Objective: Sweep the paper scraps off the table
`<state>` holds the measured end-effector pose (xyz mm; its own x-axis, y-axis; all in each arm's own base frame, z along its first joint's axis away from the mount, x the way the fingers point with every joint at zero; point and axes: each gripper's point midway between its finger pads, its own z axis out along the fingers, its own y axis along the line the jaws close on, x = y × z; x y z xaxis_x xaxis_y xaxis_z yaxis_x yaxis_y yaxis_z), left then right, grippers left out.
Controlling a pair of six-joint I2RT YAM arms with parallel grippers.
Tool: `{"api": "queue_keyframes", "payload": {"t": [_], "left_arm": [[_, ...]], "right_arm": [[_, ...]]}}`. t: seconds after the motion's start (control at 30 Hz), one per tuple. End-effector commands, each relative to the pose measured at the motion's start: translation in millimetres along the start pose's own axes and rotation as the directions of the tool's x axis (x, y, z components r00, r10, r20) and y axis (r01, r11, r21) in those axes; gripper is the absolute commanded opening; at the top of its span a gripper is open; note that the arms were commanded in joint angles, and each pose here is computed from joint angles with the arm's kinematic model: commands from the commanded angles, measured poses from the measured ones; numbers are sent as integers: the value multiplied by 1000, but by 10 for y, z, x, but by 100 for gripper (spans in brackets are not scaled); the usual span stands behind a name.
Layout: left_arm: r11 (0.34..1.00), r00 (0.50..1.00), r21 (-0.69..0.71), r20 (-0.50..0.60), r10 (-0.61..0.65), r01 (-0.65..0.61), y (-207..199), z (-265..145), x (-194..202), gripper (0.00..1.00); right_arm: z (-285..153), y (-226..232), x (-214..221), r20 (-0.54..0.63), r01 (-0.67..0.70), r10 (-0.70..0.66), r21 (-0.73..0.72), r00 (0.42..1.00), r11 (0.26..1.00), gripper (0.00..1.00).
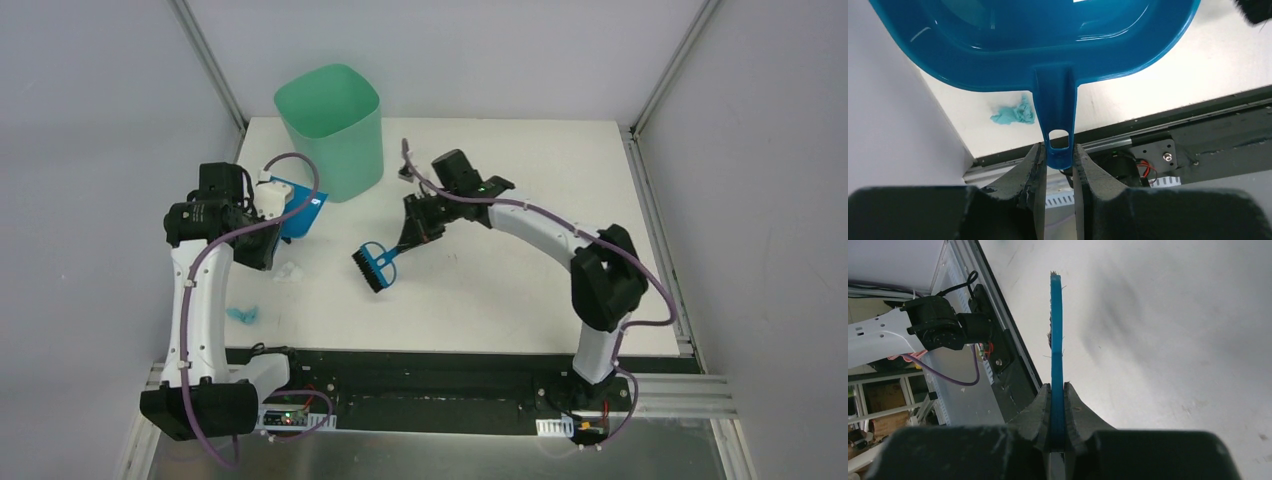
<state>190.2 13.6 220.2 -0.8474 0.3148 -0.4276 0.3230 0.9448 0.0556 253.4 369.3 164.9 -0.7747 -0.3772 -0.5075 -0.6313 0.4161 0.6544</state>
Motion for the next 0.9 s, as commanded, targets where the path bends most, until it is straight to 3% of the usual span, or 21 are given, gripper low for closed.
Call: {"api": "queue_keyframes", "payload": {"t": [0.0,0.17,0.33,0.5,0.77,0.87], "left_arm": [[992,997,-114,52,-49,55,264,-3,-81,3],[986,981,-71,131,-140,150,341,-148,-265,3],[944,985,-302,142,-95,134,895,-317,-231,3],[968,979,-180,131,-155,177,802,-204,-181,2],[972,978,-142,119,-173,189,712,-135,-118,3],[971,976,-127,115,-187,201,679,-131,-109,3]], "right_arm": [[413,453,-308,17,63,-62,-48,998,997,0],[1000,683,-534,58,6,1,-130,998,991,0],[1550,896,-700,56,-131,150,-256,987,958,0],[1918,1205,-725,38,-134,158,-360,987,923,0],[2279,1609,-712,-2,-223,260,-519,966,825,0],[2408,1552,-702,-7,-279,320,-505,948,816,0]]}}
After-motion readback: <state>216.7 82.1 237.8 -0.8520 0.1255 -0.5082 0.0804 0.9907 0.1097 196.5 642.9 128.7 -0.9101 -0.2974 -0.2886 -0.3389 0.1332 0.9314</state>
